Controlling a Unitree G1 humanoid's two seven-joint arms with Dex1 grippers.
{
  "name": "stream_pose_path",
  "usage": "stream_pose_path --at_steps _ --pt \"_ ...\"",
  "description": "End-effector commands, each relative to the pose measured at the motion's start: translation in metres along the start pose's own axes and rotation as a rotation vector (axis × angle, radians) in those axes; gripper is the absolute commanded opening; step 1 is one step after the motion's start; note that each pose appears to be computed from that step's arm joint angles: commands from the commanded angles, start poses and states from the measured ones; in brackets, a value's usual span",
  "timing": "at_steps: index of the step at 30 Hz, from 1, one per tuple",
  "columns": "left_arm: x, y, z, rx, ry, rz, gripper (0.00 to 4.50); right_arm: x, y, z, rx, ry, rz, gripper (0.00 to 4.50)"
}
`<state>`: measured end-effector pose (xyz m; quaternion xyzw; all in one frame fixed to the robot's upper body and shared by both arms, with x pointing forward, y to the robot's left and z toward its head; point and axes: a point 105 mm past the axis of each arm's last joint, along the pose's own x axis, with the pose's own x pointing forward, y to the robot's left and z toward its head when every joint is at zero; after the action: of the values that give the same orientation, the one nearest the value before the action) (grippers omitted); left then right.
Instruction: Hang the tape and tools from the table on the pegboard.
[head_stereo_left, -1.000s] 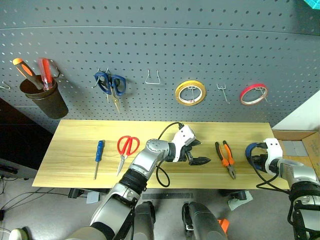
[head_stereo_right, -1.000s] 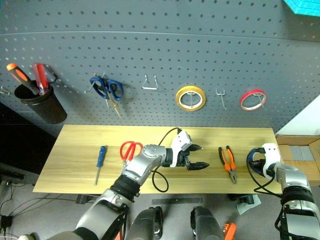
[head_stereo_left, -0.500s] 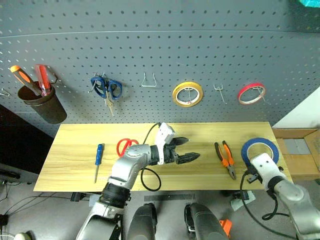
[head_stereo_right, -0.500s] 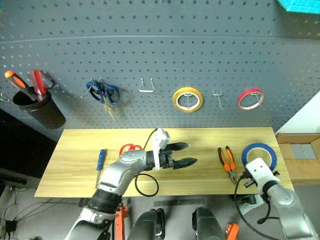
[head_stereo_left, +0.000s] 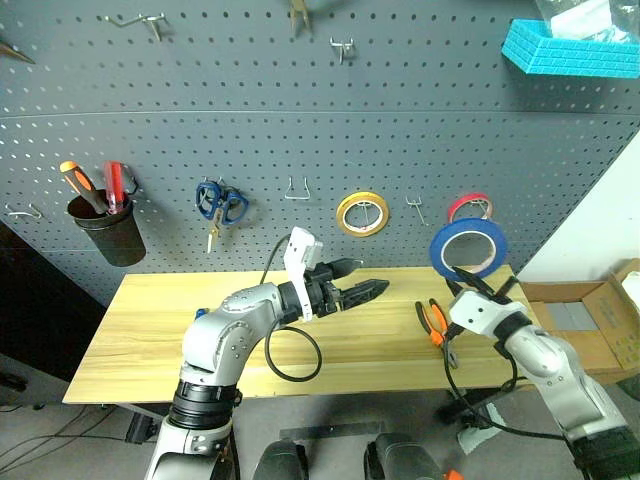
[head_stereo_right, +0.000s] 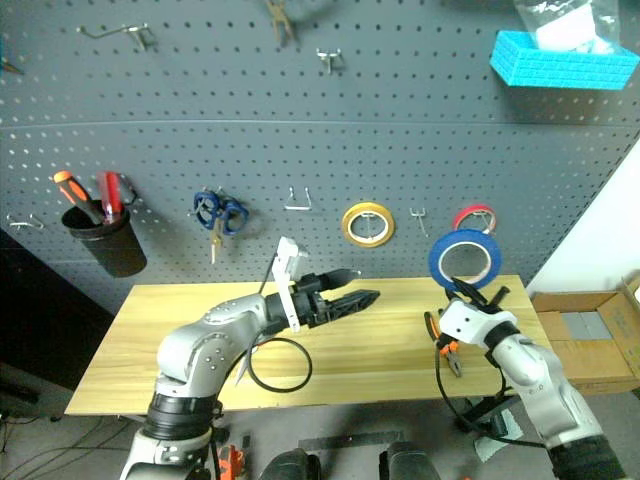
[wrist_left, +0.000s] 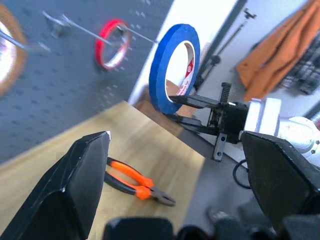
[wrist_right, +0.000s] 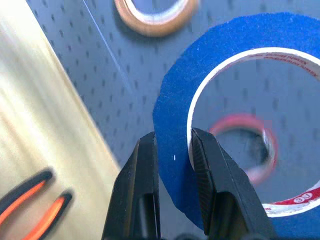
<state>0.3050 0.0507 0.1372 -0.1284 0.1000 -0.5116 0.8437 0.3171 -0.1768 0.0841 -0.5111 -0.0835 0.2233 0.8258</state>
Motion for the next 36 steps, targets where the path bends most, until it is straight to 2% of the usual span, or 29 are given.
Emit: stream_pose_path --at_steps 1,7,17,24,36 --pt "-0.002 0.006 0.016 0.047 -0.056 0.027 4.47 0.009 -0.005 0.009 -0.074 -0.099 0.017 0.38" --pt "-0.006 0.013 0.018 0.067 -0.065 0.071 4.47 0.027 -0.015 0.006 -0.104 -0.15 0.047 0.38" --pt "-0.003 0.014 0.022 0.078 -0.071 0.067 4.47 0.037 -0.025 -0.005 -0.092 -0.161 0.095 0.38" --pt "0.001 0.015 0.02 0.078 -0.063 0.057 4.47 0.037 -0.029 -0.028 -0.001 -0.061 0.203 0.38" --pt "0.006 0.015 0.021 0.087 -0.061 0.044 4.47 0.038 -0.034 -0.022 0.041 -0.1 0.273 0.38"
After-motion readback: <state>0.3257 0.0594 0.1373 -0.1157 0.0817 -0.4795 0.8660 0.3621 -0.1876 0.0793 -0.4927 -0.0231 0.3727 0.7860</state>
